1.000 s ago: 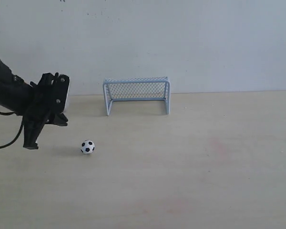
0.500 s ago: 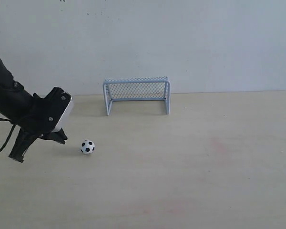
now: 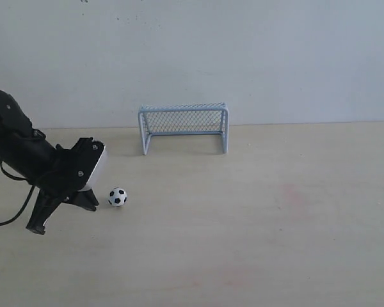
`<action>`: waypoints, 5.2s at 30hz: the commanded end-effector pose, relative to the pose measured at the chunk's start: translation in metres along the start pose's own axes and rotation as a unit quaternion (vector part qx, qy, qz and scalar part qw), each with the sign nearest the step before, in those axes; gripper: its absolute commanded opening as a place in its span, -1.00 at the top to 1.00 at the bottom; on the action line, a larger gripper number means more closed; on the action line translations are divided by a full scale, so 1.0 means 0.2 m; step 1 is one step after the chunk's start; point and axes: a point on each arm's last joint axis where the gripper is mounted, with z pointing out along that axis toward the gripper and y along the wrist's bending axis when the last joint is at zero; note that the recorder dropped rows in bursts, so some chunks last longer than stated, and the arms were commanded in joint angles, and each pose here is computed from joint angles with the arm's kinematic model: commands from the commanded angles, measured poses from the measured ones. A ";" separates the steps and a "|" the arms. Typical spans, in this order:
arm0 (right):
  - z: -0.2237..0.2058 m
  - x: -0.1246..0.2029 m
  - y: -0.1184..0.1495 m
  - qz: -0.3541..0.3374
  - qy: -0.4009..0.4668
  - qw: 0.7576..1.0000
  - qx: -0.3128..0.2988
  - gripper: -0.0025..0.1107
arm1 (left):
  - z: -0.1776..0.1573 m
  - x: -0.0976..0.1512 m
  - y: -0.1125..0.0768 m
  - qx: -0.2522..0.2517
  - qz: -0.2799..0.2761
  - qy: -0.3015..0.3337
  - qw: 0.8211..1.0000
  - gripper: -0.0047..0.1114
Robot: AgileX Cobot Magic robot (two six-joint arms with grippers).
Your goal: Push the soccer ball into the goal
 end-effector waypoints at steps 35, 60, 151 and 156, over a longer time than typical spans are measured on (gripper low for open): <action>0.00 -0.01 0.00 -0.001 -0.007 1.000 0.002 0.96 | 0.07 -0.09 0.06 -0.057 -0.146 -0.040 0.987 0.84; 0.00 -0.01 0.00 -0.001 -0.007 1.000 0.002 0.96 | -0.23 -0.07 0.11 0.073 -0.222 -0.104 0.967 0.84; 0.00 0.00 0.00 -0.001 -0.006 1.000 0.002 0.96 | -1.38 -0.70 -0.53 -0.201 -0.414 -0.402 0.792 0.84; 0.00 0.00 0.00 -0.001 -0.006 1.000 0.002 0.96 | -1.46 -0.81 -0.74 -0.125 -0.431 -0.467 0.762 0.84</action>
